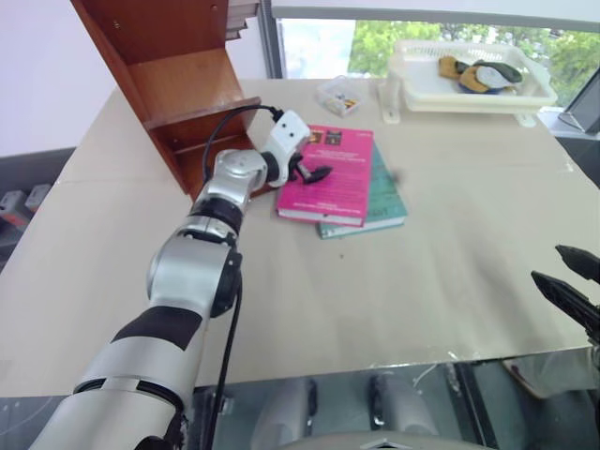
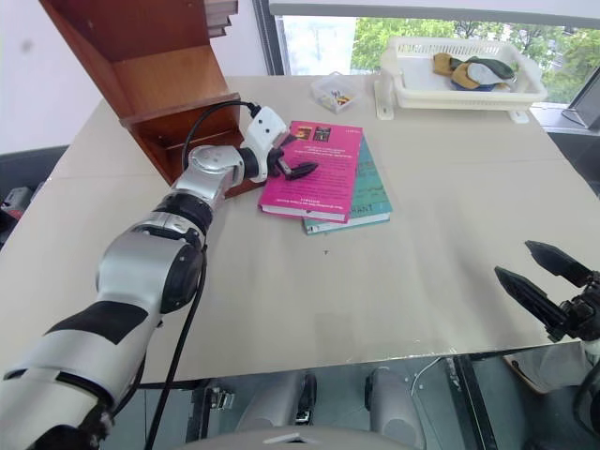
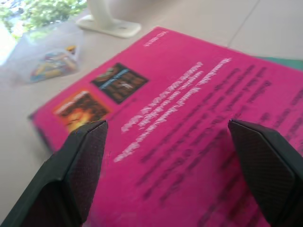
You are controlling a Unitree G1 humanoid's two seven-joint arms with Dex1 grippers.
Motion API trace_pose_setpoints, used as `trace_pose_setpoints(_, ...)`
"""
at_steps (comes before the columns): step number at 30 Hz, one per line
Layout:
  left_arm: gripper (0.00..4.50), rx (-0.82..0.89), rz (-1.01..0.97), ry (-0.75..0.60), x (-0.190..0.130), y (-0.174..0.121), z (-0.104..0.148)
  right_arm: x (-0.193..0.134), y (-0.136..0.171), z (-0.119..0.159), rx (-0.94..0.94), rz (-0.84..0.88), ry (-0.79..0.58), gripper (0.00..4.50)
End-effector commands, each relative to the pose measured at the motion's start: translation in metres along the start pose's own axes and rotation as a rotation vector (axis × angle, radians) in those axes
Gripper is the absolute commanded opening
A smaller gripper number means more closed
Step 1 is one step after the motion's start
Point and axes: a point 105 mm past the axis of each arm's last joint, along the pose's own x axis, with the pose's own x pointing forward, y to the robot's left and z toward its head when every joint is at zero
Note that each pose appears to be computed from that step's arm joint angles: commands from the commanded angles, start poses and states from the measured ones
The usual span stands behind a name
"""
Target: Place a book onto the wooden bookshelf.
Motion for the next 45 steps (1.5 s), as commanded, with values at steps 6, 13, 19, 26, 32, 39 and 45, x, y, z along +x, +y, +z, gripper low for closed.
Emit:
trace_pose_setpoints(6, 4.37, 0.06, 0.036, 0.025, -0.005, 0.014, 0.012, 0.002, 0.003, 0.011, -0.056, 0.0, -0.028, 4.5)
trace_pose_setpoints(13, 4.37, 0.033, -0.051, 0.108, -0.004, 0.004, -0.001, 0.003, -0.002, 0.011, -0.057, -0.015, -0.03, 4.5)
trace_pose_setpoints(19, 4.37, -0.129, -0.102, 0.127, -0.006, 0.0, -0.002, 0.006, -0.001, 0.011, -0.063, -0.018, -0.038, 4.5)
trace_pose_setpoints(26, 4.37, -0.247, -0.129, 0.133, -0.01, -0.001, -0.005, 0.004, -0.004, 0.01, -0.073, -0.038, -0.036, 4.5)
trace_pose_setpoints(32, 4.37, -0.229, -0.207, 0.159, -0.016, -0.007, -0.011, 0.004, -0.006, 0.01, -0.08, -0.049, -0.035, 4.5)
trace_pose_setpoints(39, 4.37, -0.226, -0.238, 0.124, -0.027, -0.001, -0.004, 0.003, -0.007, 0.015, -0.087, -0.046, -0.043, 4.5)
trace_pose_setpoints(45, 4.37, -0.243, -0.292, 0.066, -0.031, -0.002, 0.01, 0.008, -0.01, 0.016, -0.089, -0.033, -0.04, 4.5)
